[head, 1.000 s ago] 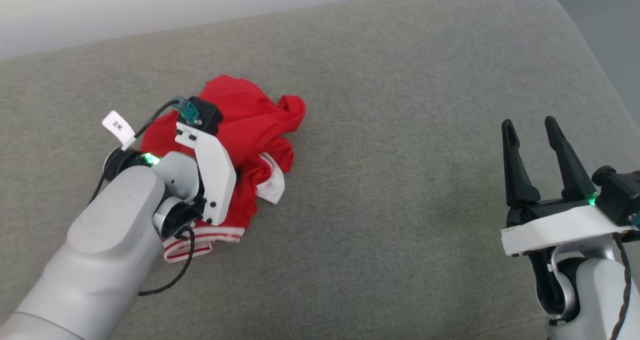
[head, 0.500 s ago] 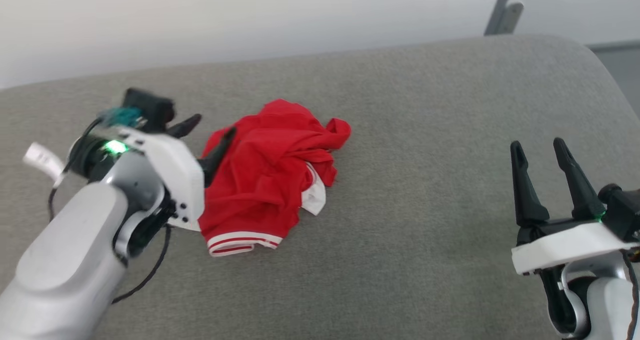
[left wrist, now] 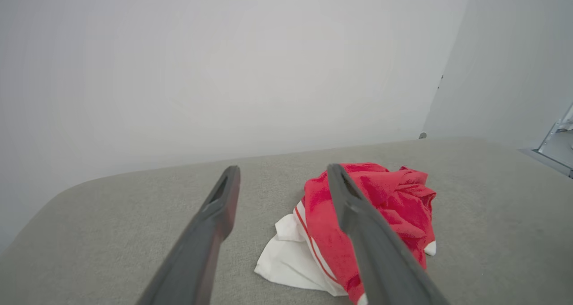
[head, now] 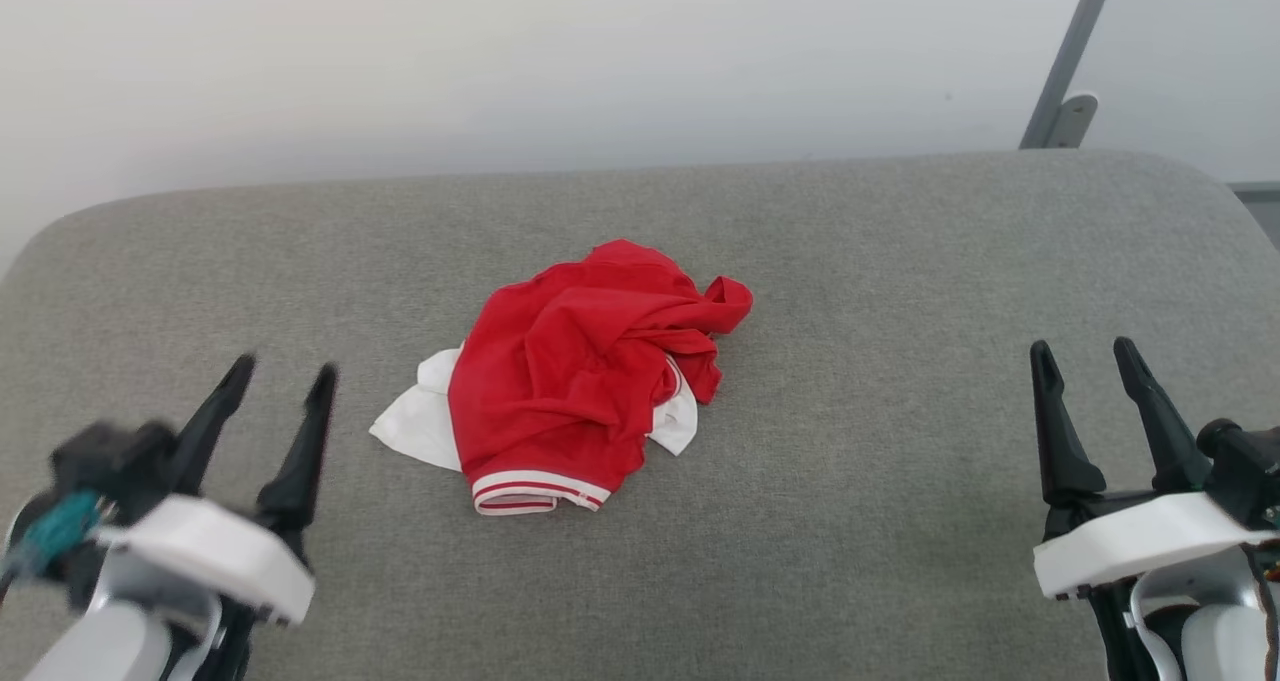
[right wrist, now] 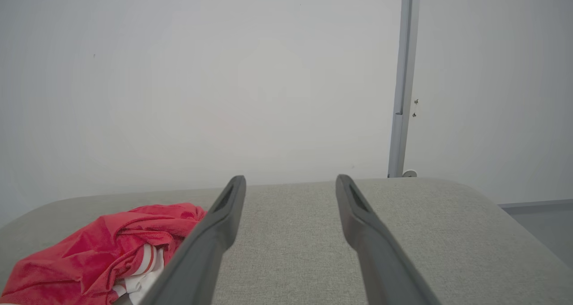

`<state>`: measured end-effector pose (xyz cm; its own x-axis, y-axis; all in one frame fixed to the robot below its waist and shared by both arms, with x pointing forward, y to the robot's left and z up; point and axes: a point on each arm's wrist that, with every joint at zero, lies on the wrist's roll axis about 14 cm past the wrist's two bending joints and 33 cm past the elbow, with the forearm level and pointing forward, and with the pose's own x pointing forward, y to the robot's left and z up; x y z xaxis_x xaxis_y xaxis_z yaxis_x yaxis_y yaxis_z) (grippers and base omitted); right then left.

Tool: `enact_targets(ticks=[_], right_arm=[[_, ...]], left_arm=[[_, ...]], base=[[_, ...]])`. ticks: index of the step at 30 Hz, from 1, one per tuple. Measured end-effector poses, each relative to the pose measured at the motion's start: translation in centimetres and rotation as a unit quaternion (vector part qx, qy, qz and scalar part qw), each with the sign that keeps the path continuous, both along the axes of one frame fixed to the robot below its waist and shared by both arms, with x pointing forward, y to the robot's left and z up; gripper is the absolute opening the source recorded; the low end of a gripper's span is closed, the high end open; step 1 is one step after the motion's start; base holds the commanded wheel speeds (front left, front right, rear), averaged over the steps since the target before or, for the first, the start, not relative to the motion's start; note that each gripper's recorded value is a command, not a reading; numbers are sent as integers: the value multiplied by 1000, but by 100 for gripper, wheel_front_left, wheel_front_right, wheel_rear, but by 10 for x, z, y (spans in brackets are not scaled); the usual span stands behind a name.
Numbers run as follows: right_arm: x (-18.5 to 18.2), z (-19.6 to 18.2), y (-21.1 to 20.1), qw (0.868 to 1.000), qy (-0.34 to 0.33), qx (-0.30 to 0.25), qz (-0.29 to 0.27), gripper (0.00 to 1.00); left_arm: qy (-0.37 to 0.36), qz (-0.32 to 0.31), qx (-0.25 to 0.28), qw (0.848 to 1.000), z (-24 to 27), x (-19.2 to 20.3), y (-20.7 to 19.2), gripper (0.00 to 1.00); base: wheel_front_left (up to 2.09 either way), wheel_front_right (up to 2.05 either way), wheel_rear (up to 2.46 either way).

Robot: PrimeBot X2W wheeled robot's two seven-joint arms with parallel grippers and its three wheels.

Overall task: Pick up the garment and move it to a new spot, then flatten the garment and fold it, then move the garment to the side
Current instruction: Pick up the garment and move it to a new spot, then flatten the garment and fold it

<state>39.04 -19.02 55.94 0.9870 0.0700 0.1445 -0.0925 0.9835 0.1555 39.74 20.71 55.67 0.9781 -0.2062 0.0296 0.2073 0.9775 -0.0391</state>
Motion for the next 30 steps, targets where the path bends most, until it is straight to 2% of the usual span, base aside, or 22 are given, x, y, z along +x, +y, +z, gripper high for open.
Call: enact_targets(ticks=[8,15,30], right_arm=[[-4,-6,5,1000,9,-1,6,100],[-5,-12,9,1000,16,2,11,100],[-10,-15,13,1000,18,6,13,100]], left_arm=[[9,70,-23,997,-23,-45,35,100],[7,110,-53,993,-34,-69,54,100],[-7,134,-81,988,-48,-97,62,100]], base=[[0,0,0],[0,0,0],[0,0,0]])
